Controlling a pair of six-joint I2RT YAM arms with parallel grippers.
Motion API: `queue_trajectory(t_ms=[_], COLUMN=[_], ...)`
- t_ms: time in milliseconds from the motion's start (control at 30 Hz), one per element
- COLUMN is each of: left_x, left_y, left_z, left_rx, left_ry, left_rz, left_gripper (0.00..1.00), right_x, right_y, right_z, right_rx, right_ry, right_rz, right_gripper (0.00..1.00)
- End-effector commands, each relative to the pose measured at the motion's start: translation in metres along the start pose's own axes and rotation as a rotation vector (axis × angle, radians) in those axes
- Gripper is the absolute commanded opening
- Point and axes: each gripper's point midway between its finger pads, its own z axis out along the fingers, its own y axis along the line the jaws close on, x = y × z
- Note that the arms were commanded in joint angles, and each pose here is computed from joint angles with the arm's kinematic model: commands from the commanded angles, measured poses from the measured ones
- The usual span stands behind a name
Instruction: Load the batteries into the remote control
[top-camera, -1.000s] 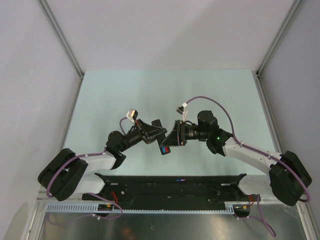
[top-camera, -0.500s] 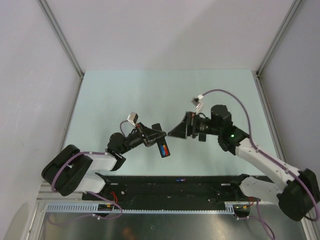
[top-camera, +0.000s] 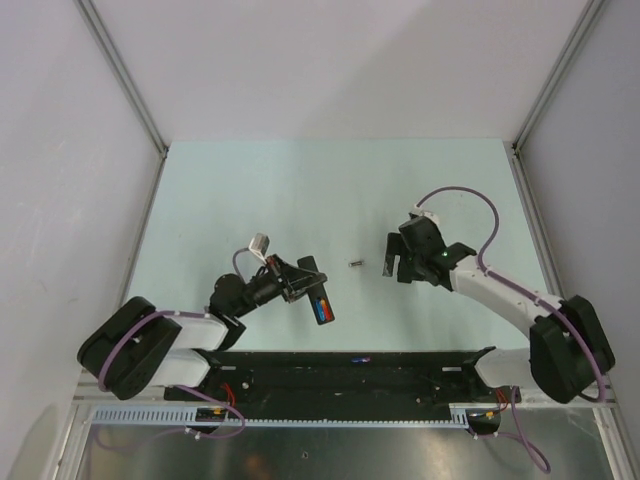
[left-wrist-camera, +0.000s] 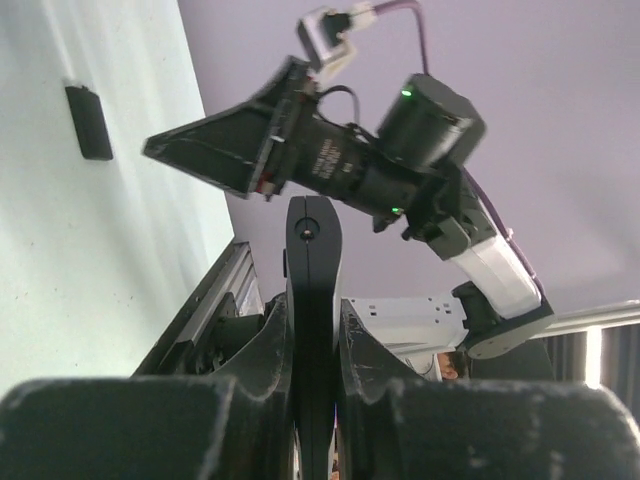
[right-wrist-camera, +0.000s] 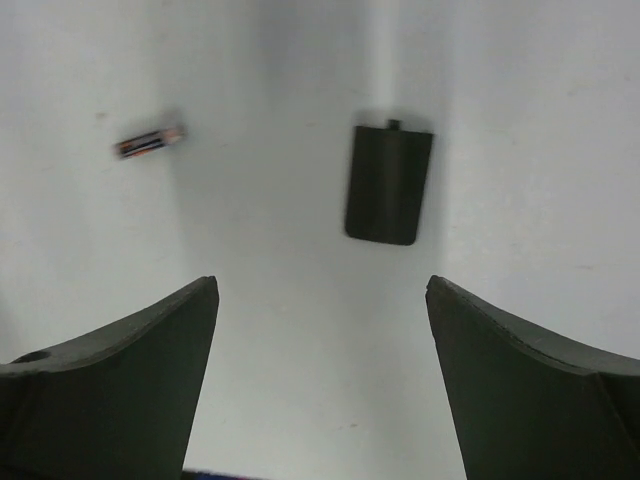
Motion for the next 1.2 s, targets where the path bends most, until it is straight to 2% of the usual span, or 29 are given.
queue_trajectory(t_ms=[0, 233, 533, 933, 1167], left_x=[0.000, -0.004, -0.005, -0.005, -0.004], left_y=[-0.068, -0.045, -0.066, -0.071, -0.067], left_z=[-0.011, -0.002, -0.006, -0.006, -0.006], left_rx=[0.276, 0.160, 0.220, 0.231, 0.221], left_ry=[-0.025, -0.015, -0.035, -0.031, -0.025], left_rz=[0.208, 0.207, 0.223, 0.203, 0.196], left_gripper=[0.00, 0.00, 0.00, 0.00, 0.00], right_x=[-0.013, 0.002, 0.011, 0.017, 0.030], right_y=[-0.030, -0.033, -0.032, -0.041, -0.045], right_z=[0.013, 0.033, 0.061, 0.071, 0.073], right_rx=[0.192, 0.219, 0.215, 0.203, 0.213], right_ry=[-0.066, 0.003, 0.061, 0.117, 0.169], right_rz=[0.032, 0.027, -0.003, -0.024, -0.057], right_gripper=[0.89, 0.87, 0.81, 0.59, 0.56])
